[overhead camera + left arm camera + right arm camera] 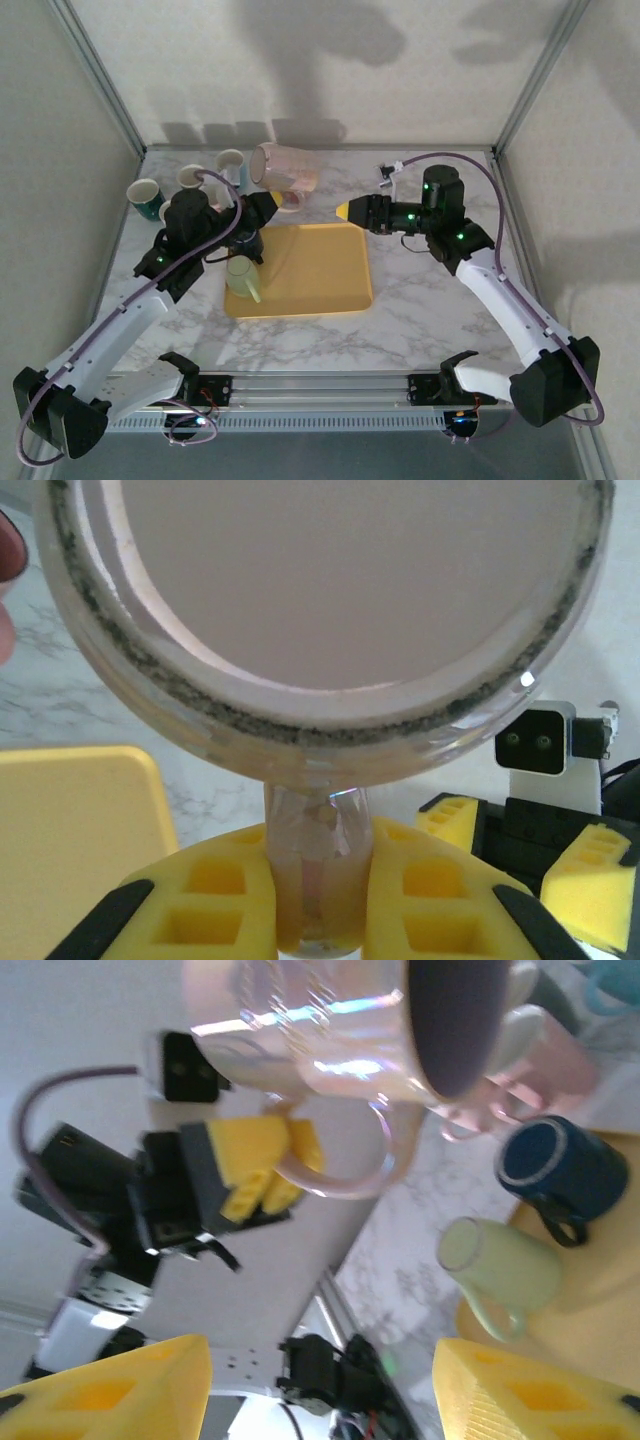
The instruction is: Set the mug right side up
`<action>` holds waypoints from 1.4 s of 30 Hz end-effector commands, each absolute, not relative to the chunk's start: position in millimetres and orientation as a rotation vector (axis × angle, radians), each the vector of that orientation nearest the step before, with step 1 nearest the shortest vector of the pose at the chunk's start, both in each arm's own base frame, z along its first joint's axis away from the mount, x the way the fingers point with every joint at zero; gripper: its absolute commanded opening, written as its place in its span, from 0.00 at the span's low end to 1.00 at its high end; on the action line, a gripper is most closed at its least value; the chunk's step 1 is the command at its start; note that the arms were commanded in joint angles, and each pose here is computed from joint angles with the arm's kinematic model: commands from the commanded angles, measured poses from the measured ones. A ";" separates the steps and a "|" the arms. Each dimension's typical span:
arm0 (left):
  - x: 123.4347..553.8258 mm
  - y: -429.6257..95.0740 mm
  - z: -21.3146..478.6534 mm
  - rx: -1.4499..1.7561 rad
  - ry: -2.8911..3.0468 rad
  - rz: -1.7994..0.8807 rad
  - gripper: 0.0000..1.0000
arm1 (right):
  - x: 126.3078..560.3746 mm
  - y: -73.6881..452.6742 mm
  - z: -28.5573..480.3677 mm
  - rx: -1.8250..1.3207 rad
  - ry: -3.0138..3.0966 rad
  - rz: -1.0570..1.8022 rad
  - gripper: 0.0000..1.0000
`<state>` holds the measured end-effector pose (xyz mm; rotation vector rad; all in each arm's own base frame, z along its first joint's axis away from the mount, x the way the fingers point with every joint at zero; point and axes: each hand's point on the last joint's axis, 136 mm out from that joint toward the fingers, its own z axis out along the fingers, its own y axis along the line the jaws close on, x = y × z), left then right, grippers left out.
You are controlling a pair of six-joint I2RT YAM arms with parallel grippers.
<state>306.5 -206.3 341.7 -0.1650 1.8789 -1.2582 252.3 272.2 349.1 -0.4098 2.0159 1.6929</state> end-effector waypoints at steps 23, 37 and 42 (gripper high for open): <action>277.9 -202.9 442.0 -0.085 1.414 -1.593 0.00 | 272.9 325.3 377.6 -0.308 1.844 2.045 0.55; 276.5 -203.0 440.9 -0.091 1.403 -1.614 0.00 | 283.1 354.1 390.9 -0.246 1.745 2.101 0.40; 276.7 -203.0 439.2 -0.091 1.402 -1.614 0.00 | 288.9 357.7 396.4 -0.216 1.702 2.127 0.34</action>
